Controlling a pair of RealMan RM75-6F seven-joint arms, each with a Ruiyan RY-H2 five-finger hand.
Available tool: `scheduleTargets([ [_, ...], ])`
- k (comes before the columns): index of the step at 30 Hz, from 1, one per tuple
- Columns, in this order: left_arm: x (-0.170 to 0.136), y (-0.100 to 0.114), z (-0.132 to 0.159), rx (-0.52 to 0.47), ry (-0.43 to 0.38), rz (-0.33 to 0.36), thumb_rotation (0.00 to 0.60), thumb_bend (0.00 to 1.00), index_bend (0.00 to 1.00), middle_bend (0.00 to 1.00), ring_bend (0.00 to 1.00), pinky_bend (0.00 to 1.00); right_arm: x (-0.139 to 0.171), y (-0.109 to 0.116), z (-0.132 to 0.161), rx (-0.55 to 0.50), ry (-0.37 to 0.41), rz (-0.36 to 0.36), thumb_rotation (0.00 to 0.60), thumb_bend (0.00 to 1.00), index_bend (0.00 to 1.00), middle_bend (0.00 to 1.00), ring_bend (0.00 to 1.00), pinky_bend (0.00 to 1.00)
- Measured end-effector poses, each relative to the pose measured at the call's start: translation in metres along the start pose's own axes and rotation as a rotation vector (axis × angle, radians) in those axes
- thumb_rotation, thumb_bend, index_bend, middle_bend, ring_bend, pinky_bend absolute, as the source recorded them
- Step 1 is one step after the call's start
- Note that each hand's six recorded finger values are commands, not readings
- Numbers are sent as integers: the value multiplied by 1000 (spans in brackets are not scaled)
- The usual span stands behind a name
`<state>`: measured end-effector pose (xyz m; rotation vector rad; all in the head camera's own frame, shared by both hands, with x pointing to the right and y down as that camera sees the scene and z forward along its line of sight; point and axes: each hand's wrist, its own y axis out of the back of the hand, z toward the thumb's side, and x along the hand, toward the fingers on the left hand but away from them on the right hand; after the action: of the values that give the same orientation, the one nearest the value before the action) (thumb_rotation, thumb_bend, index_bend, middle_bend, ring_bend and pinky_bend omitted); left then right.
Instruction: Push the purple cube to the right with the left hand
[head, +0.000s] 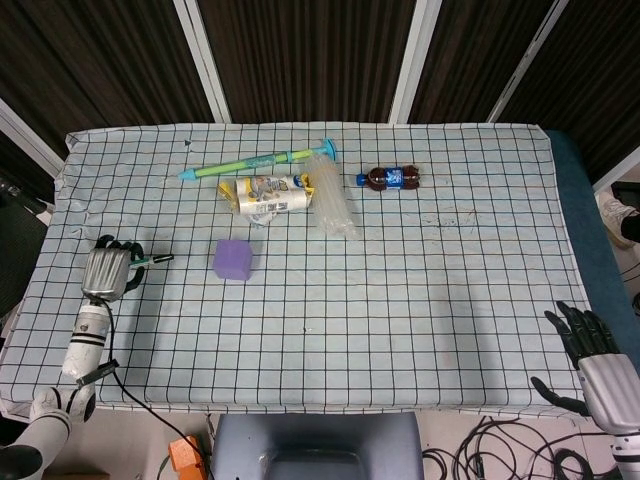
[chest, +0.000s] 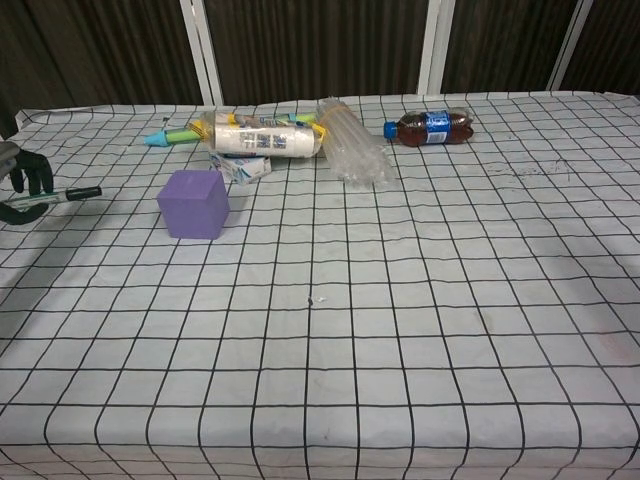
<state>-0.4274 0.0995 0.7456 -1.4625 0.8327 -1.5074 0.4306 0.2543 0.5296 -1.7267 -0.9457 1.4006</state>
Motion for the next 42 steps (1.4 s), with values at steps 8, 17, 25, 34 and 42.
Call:
scheduleTargets([
  [8,14,-7,19,-8,-14,-31,600,454,765,773,511,496,-4,-1,-1,2,-11,6,600,377,0,0,0,14],
  [17,22,-9,39,5,-43,-37,600,454,765,773,514,495,-5,0,-3,-3,-17,4,600,377,0,0,0,14],
  [25,29,-1,76,4,-109,11,600,453,765,774,514,495,-3,2,-2,-9,-9,2,600,376,0,0,0,14],
  [34,31,0,121,-42,-162,30,600,453,765,777,514,494,0,1,0,-7,7,7,600,377,0,0,0,14],
  [42,28,3,166,-68,-208,52,600,454,766,782,514,494,3,3,0,-13,17,0,600,377,0,0,0,14],
])
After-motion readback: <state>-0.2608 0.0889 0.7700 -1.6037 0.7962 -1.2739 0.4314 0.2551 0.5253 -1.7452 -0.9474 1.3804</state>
